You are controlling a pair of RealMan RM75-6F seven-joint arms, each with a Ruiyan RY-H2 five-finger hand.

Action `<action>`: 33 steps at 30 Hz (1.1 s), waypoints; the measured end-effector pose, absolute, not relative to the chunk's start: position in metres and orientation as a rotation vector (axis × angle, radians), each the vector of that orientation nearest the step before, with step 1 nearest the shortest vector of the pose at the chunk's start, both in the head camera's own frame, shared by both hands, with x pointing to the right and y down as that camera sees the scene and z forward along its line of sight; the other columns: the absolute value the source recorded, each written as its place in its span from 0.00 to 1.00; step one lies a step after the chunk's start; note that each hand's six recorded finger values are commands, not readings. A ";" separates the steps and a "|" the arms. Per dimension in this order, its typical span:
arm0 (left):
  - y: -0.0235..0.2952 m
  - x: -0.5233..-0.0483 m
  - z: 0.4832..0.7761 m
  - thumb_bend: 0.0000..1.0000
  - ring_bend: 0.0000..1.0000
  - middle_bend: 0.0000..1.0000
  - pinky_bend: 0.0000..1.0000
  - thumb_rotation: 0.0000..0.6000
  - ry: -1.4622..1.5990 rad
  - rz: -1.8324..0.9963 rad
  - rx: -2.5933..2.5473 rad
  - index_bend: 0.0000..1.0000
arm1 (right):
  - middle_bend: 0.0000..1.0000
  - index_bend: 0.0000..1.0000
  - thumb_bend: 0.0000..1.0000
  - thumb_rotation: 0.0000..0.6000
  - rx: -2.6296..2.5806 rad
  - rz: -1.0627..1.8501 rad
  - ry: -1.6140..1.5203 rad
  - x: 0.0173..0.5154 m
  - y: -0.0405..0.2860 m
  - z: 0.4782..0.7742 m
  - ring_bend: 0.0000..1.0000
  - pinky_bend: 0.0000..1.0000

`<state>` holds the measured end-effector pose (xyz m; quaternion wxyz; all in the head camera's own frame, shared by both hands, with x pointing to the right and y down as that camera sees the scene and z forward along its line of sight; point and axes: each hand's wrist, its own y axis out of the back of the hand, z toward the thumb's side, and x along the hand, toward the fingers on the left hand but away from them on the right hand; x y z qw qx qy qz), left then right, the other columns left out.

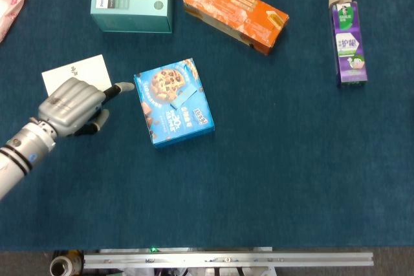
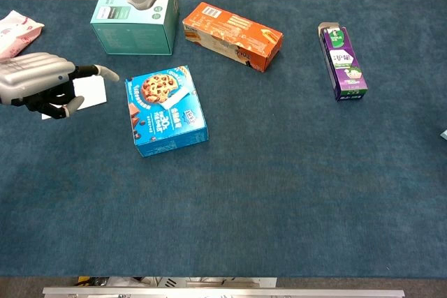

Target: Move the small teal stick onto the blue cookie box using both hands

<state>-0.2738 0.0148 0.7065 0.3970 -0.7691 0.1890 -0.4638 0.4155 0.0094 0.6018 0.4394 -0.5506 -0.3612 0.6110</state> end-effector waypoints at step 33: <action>0.011 -0.184 0.719 0.81 1.00 1.00 1.00 1.00 0.277 -1.133 -1.946 0.14 | 0.65 0.46 0.37 1.00 -1.387 1.567 -0.936 0.443 0.014 0.608 0.64 0.64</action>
